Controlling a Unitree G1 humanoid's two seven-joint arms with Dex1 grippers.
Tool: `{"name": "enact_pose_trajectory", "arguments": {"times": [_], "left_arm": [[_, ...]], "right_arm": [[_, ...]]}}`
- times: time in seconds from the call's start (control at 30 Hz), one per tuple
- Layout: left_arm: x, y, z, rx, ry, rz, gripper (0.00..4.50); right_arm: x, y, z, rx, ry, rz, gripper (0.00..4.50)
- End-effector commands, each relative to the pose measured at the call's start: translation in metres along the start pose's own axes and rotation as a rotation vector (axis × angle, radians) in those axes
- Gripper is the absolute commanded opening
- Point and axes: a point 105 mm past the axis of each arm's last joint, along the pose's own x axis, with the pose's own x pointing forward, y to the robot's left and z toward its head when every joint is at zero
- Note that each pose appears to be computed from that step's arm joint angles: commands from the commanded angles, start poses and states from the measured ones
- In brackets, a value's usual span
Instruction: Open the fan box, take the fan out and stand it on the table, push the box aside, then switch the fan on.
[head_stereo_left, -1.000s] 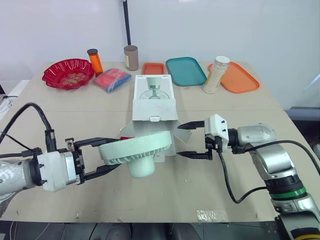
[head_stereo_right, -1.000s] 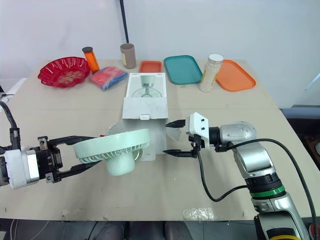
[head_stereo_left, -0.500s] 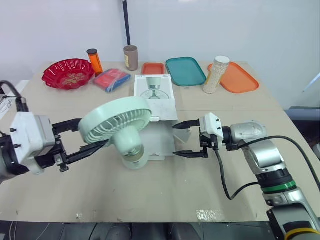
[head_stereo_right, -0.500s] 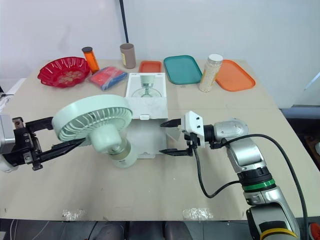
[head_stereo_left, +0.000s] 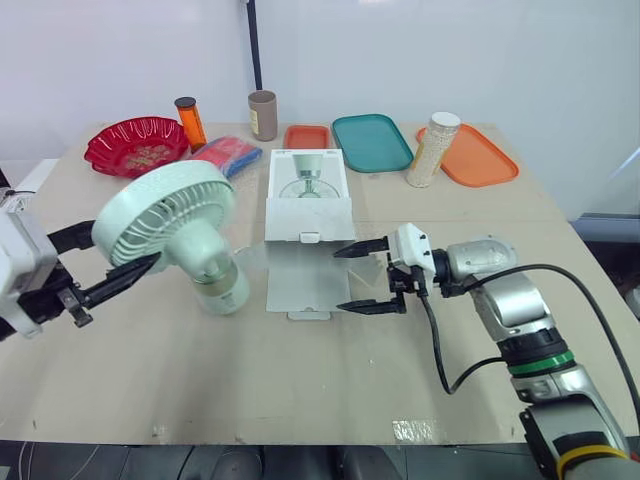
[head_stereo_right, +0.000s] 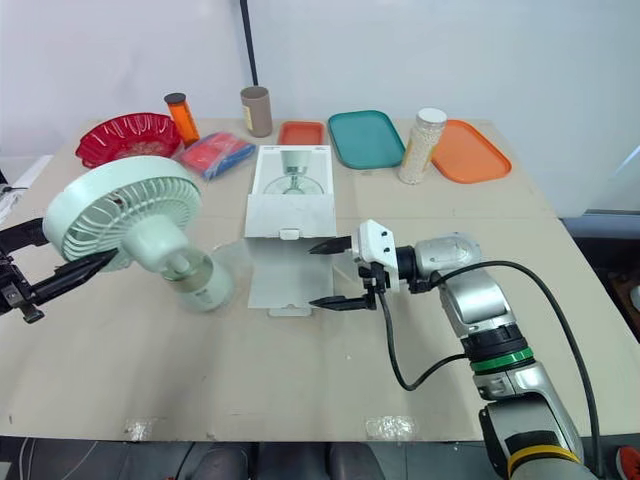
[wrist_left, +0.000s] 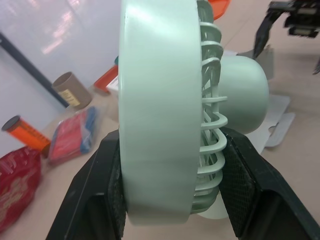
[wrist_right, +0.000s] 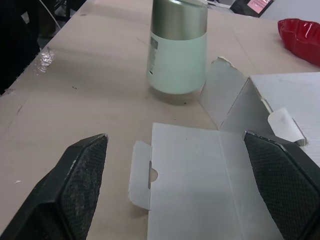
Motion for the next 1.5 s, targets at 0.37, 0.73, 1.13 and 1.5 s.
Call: {"name": "enact_pose_trajectory", "arguments": {"times": [0.37,0.73,1.13,1.5], "left_arm": [[-0.034,0.075,-0.02,0.083,0.056,0.259,2.26],[-0.028,0.081,-0.059,-0.049,0.1,0.307,2.26],[-0.02,0.083,-0.062,-0.08,0.122,0.306,3.11],[-0.027,0.094,-0.055,-0.066,0.092,0.375,4.45]], "right_arm": [[0.001,-0.005,0.019,-0.032,-0.05,-0.023,4.45],[0.001,-0.003,0.016,-0.019,-0.028,-0.042,4.45],[0.002,-0.002,0.012,-0.008,-0.021,-0.064,4.5],[0.004,-0.002,0.011,-0.007,-0.016,-0.072,4.5]]}}
